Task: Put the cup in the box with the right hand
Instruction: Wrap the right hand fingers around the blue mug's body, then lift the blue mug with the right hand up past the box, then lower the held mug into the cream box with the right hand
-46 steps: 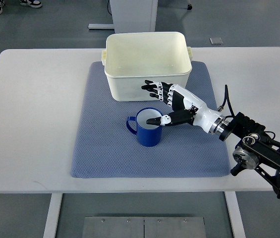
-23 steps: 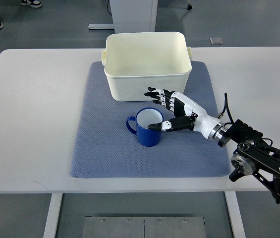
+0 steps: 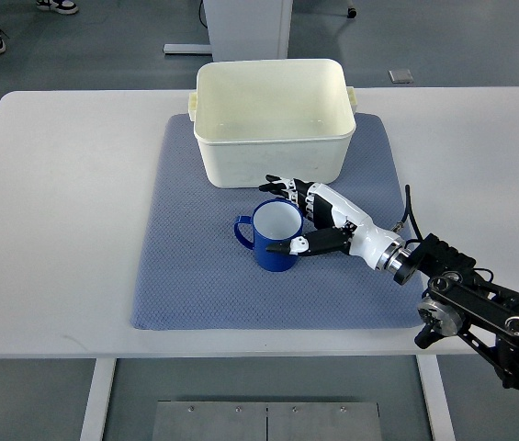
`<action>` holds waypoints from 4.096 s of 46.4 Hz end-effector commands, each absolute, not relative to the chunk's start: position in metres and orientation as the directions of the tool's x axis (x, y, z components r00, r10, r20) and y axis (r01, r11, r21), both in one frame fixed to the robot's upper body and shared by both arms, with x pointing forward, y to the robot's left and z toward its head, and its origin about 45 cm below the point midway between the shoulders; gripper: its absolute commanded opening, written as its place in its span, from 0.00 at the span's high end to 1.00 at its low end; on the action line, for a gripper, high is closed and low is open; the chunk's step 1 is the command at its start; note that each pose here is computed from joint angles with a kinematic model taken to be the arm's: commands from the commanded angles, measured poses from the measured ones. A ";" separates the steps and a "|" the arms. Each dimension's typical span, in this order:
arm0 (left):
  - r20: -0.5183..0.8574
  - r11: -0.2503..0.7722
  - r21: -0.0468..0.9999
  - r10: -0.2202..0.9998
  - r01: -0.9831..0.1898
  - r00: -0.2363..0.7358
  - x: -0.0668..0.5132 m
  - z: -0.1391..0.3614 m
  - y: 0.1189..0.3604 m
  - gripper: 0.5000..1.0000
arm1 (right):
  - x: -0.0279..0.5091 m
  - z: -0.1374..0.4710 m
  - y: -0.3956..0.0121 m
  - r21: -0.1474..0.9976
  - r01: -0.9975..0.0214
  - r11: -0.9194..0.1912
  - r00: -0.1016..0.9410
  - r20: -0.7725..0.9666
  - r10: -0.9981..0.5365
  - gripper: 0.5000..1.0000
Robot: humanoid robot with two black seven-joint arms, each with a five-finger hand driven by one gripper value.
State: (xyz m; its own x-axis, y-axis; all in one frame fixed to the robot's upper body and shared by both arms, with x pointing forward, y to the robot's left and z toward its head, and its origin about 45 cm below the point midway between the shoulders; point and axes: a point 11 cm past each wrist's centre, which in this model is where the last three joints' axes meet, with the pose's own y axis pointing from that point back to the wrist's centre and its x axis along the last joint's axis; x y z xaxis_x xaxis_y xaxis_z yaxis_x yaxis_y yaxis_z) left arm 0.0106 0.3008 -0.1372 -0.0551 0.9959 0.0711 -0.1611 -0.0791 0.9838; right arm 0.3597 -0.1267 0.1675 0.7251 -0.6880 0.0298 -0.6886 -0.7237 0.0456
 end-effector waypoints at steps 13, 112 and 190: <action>0.071 -0.079 0.984 0.996 -0.161 -0.054 0.011 -0.137 0.301 0.00 | 0.359 0.157 -0.118 0.063 -0.698 -0.713 0.715 0.016 -0.699 0.03; 0.071 -0.079 0.984 0.996 -0.161 -0.054 0.011 -0.137 0.301 0.00 | 0.362 0.186 -0.158 -0.040 -0.757 -0.652 0.647 0.096 -0.757 1.00; 0.071 -0.079 0.984 0.996 -0.161 -0.056 0.011 -0.137 0.301 0.00 | 0.468 0.291 -0.136 -0.069 -0.895 -0.441 0.432 0.115 -0.894 1.00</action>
